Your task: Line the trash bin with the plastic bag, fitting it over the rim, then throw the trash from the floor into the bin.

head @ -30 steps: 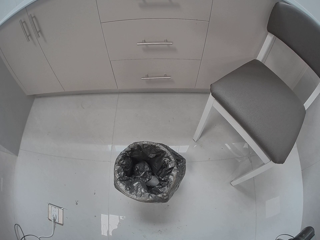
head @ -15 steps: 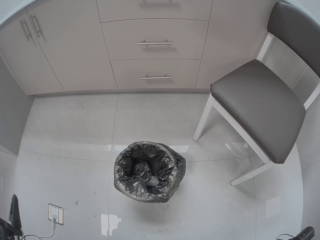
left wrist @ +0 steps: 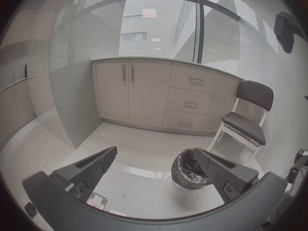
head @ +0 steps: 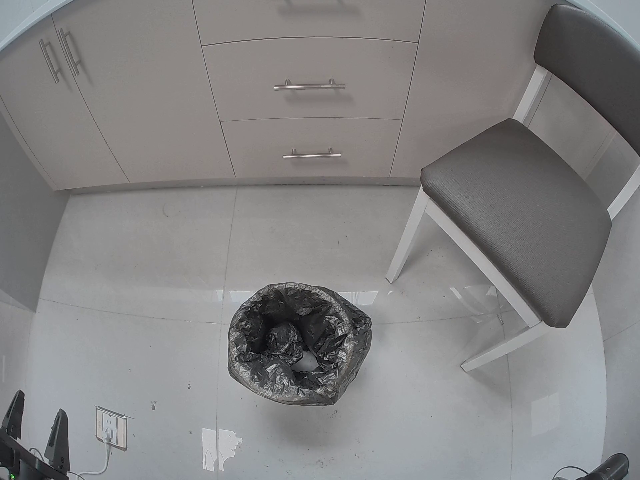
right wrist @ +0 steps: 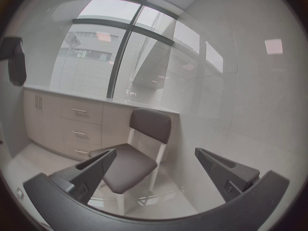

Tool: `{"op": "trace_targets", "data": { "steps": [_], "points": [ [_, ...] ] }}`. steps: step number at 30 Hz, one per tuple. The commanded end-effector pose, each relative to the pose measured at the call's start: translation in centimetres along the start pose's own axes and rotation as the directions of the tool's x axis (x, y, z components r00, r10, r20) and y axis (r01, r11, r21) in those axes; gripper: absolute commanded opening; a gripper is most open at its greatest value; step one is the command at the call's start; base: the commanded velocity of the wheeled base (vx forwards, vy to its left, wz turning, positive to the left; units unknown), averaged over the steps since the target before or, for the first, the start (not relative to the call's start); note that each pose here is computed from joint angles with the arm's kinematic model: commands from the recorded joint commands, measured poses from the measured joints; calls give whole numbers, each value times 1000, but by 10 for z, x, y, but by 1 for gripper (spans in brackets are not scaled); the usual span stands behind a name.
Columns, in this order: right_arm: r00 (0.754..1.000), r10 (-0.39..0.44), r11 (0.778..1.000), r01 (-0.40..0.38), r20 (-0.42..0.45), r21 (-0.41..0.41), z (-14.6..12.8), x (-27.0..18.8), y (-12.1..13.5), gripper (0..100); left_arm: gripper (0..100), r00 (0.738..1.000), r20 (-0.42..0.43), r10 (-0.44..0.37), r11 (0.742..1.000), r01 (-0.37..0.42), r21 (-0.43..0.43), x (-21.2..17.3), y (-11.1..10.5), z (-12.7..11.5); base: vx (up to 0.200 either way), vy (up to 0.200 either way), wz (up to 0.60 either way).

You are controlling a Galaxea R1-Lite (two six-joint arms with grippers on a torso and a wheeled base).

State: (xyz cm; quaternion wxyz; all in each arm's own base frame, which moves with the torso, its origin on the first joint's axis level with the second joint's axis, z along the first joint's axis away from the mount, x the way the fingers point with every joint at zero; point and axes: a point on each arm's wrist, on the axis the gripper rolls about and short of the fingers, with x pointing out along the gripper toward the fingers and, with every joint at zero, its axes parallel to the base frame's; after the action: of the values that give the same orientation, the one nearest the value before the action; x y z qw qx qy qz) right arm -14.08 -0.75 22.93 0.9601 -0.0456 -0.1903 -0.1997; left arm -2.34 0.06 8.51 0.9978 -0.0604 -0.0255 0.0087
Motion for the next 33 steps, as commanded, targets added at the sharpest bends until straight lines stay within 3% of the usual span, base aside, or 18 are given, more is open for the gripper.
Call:
{"op": "trace_targets", "data": {
  "steps": [1,2,4,5,6,8,10,11,16,20,24,30,33],
  "points": [
    [987,137,989,-132,-81,73,-35,10,13,100,100,999,8,45,999,-45,14,0,1,-4,0,0,0],
    [974,203,977,-195,-100,83,-45,15,18,100,100,996,8,86,995,-87,48,0,2,-4,0,0,0],
    [940,297,952,-278,-167,128,-68,22,27,100,100,996,7,88,994,-88,59,0,3,-4,0,0,0],
    [935,304,950,-282,-182,136,-73,23,28,100,100,996,5,88,995,-89,54,0,3,-5,0,0,0],
    [913,310,948,-278,-263,152,-99,29,36,100,100,997,2,83,996,-83,41,0,2,-4,0,0,0],
    [900,312,949,-283,-305,136,-127,36,43,100,100,997,0,83,996,-83,41,0,2,-5,0,0,0],
    [894,313,950,-294,-320,107,-154,40,49,100,100,997,0,83,996,-83,41,0,2,-5,0,0,0],
    [903,312,949,-311,-297,52,-175,41,54,100,100,997,2,83,996,-83,41,0,2,-4,0,0,0],
    [894,328,941,-336,-305,28,-176,41,54,100,100,998,-5,70,996,-69,64,0,2,-5,0,0,0],
    [878,377,923,-381,-295,45,-176,41,55,100,100,996,-68,-49,987,59,153,0,0,-10,0,0,0],
    [886,353,934,-354,-301,52,-176,41,55,100,100,997,-68,-46,990,55,132,0,0,-10,0,0,0],
    [881,352,934,-308,-317,180,-178,40,55,100,100,998,-64,-25,992,33,125,0,1,-10,0,0,0],
    [879,355,934,-314,-318,172,-178,40,55,100,100,998,-62,-22,991,30,127,0,1,-10,0,0,0]
  ]
}}
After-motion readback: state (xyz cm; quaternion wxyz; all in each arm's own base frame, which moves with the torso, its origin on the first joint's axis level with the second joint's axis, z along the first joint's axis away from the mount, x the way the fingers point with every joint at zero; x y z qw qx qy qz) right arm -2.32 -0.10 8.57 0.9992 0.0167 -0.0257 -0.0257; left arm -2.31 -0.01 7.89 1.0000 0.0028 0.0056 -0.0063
